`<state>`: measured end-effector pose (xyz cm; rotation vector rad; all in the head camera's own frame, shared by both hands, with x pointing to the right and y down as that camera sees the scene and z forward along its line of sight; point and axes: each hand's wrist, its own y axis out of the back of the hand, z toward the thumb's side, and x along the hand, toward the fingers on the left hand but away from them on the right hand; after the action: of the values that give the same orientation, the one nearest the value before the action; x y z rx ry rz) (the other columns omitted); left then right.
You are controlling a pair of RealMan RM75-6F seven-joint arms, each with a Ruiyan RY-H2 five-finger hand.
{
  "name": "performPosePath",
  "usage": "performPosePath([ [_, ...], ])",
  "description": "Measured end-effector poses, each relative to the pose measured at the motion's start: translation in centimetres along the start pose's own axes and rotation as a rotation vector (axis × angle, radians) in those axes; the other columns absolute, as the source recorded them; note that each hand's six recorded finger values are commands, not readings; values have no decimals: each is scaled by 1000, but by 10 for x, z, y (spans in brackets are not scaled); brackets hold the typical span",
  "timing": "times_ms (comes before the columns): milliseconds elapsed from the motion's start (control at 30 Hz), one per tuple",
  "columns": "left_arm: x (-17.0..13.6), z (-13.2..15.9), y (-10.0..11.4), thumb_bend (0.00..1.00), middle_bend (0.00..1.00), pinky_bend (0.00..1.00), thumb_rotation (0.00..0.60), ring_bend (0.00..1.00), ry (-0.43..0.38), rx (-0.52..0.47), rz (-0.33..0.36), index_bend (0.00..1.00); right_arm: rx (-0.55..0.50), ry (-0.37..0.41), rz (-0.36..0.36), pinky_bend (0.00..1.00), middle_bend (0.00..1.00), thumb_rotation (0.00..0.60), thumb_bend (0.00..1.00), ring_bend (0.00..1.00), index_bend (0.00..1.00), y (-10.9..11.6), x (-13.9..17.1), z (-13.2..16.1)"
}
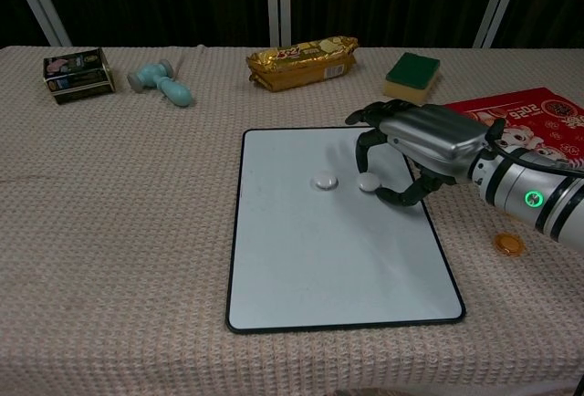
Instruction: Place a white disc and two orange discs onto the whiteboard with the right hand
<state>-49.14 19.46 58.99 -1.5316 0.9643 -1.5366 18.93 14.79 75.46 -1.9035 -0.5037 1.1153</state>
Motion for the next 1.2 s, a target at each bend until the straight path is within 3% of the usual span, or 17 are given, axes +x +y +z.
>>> performPosePath([
  [767, 0, -3, 1, 127, 43, 102, 600, 0, 4, -1, 0, 106, 4, 14, 15, 0, 57, 600, 375, 0, 530, -4, -16, 14],
  [1200, 0, -3, 1, 127, 42, 102, 600, 0, 3, 1, 0, 107, 13, 20, 28, 0, 49, 600, 347, 0, 352, -4, -15, 13],
])
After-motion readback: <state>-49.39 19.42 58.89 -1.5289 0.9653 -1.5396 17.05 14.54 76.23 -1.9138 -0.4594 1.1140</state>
